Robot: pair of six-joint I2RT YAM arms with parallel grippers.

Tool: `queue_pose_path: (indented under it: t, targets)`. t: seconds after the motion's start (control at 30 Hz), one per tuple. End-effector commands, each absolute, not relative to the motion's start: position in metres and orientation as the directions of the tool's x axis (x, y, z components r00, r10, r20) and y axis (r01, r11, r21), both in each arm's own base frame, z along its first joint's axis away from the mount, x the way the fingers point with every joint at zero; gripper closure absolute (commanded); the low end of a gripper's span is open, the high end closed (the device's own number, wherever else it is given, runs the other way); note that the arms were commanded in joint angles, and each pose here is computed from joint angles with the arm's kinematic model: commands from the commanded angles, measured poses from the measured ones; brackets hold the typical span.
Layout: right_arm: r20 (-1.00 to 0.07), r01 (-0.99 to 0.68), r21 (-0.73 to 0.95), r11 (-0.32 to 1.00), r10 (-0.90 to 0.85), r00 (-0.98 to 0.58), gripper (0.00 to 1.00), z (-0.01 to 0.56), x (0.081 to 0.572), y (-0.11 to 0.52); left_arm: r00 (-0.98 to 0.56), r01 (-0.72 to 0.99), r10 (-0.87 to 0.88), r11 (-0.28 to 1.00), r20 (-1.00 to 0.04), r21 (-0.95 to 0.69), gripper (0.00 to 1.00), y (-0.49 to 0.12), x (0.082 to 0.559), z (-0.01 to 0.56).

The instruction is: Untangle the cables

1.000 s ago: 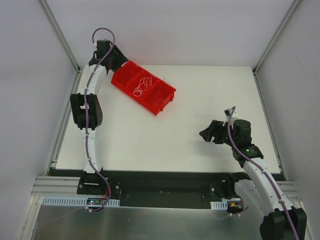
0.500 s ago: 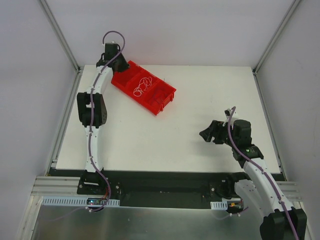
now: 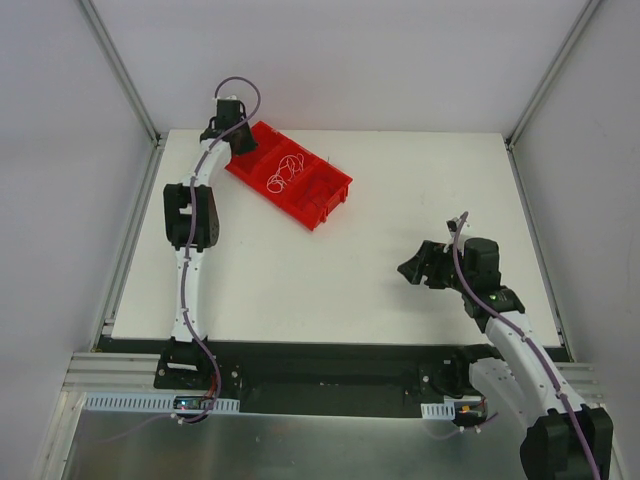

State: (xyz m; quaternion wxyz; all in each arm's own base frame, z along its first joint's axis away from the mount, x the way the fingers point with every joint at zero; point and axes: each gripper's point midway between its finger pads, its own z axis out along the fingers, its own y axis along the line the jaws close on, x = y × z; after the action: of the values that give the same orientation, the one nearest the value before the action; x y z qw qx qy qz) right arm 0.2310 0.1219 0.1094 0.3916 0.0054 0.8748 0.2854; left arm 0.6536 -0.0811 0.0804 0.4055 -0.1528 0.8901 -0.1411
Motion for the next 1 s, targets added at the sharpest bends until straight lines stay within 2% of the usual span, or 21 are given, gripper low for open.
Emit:
queue_pose_path:
  t: [0.0,0.13,0.2,0.27,0.3,0.37,0.47,0.67,0.83,0.97]
  targets:
    - [-0.705,-0.237,0.514,0.824,0.249,-0.664,0.24,0.129,0.24,0.125,-0.563,-0.104,-0.291,0.953,-0.773,-0.283,1.0,-0.071,0.669,0.104]
    - [-0.704,-0.238,0.516,0.823,0.249,-0.665,0.24,0.13,0.24,0.125,-0.539,-0.095,-0.246,0.968,-0.805,-0.232,0.99,-0.063,0.668,0.123]
    - [-0.703,-0.237,0.518,0.822,0.251,-0.666,0.24,0.13,0.241,0.125,-0.512,-0.09,-0.241,0.97,-0.825,-0.228,0.94,-0.061,0.666,0.146]
    - [-0.702,-0.241,0.52,0.819,0.249,-0.667,0.24,0.13,0.241,0.127,-0.469,-0.084,-0.239,0.97,-0.85,-0.226,0.86,-0.059,0.661,0.18]
    - [-0.702,-0.241,0.522,0.819,0.252,-0.666,0.24,0.13,0.241,0.126,-0.456,-0.08,-0.24,0.97,-0.857,-0.229,0.75,-0.059,0.657,0.193]
    - [-0.703,-0.242,0.522,0.818,0.251,-0.666,0.24,0.13,0.242,0.127,-0.426,-0.067,-0.252,0.966,-0.869,-0.248,0.61,-0.06,0.65,0.22]
    - [-0.71,-0.242,0.514,0.823,0.25,-0.659,0.24,0.131,0.243,0.125,-0.4,-0.047,-0.282,0.957,-0.872,-0.288,0.48,-0.066,0.636,0.253]
    - [-0.725,-0.224,0.491,0.842,0.253,-0.64,0.23,0.134,0.243,0.119,-0.414,0.031,-0.374,0.905,-0.83,-0.424,0.38,-0.088,0.594,0.3]
    - [-0.742,-0.215,0.479,0.851,0.261,-0.618,0.22,0.137,0.24,0.114,-0.511,0.083,-0.448,0.824,-0.733,-0.561,0.3,-0.12,0.547,0.304]
    - [-0.759,-0.208,0.469,0.858,0.271,-0.592,0.19,0.138,0.236,0.109,-0.554,0.132,-0.425,0.804,-0.716,-0.579,0.27,-0.154,0.502,0.31]
